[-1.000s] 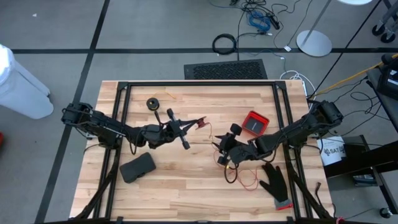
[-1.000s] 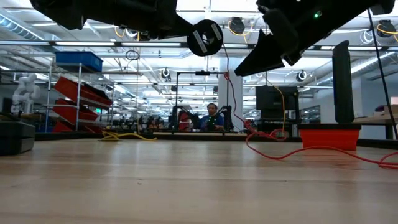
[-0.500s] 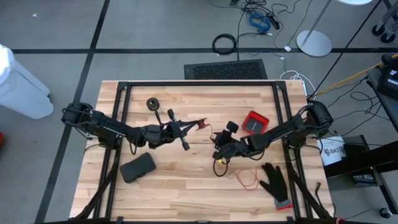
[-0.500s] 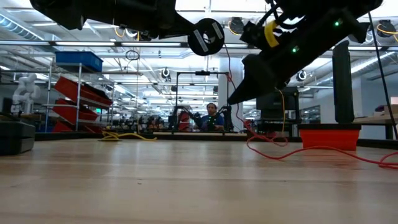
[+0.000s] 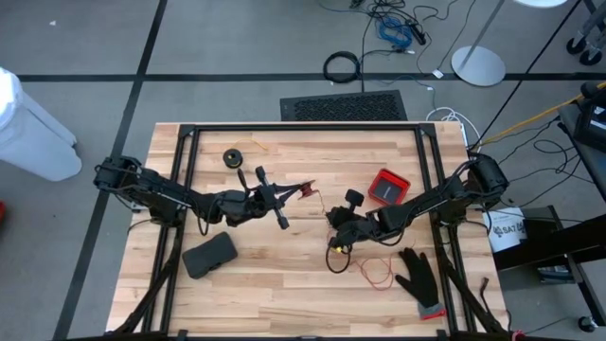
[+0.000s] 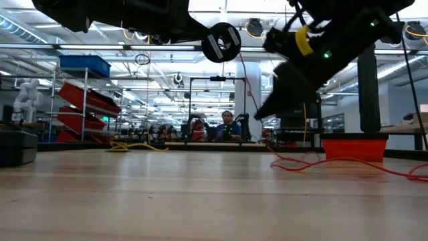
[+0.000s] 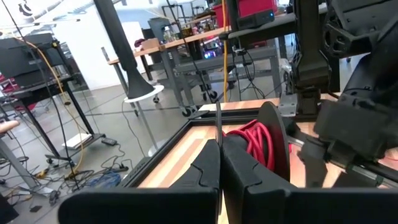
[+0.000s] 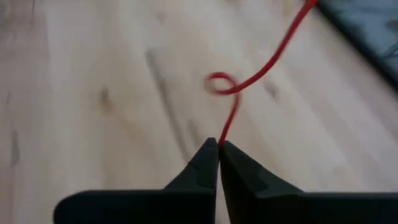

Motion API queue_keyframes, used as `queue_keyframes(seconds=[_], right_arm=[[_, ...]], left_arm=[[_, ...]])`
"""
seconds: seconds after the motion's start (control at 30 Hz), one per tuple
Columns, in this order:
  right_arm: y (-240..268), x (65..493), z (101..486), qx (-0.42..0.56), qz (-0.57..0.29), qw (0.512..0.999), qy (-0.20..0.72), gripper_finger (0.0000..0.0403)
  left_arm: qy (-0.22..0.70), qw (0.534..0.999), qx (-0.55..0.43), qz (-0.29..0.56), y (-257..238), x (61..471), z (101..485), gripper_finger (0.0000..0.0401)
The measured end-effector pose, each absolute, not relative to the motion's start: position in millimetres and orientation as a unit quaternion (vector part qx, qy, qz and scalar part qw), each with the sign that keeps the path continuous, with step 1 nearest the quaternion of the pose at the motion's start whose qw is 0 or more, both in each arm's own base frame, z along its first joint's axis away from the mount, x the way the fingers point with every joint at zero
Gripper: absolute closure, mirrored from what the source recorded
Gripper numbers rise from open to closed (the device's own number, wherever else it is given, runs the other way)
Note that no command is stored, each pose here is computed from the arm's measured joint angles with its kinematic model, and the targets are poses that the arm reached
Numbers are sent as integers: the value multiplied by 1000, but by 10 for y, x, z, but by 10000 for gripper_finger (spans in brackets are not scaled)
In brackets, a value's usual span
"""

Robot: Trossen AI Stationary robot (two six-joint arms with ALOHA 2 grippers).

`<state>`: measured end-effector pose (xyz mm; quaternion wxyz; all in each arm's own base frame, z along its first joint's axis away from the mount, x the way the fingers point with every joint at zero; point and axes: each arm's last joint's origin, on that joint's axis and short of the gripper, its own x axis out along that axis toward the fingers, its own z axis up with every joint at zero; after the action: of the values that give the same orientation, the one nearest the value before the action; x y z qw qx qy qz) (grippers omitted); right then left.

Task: Coil cords
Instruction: Coil the red wire onto the black spool

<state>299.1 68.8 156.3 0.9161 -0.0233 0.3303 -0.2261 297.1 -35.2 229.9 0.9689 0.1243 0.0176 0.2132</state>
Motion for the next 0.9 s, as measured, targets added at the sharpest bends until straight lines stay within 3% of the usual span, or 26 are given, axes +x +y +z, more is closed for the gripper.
queue_keyframes(seconds=[0.2, 0.43, 0.9], right_arm=[[714, 2875, 1444, 44, -162, 888, 429, 402], [815, 2845, 1449, 106, -61, 872, 473, 402], [517, 3043, 1750, 75, -186, 929, 310, 403]], left_arm=[[21, 969, 126, 211, -354, 2972, 2289, 401], [24, 970, 128, 206, -359, 2974, 2276, 401], [-25, 977, 88, 190, -357, 2975, 2368, 401]])
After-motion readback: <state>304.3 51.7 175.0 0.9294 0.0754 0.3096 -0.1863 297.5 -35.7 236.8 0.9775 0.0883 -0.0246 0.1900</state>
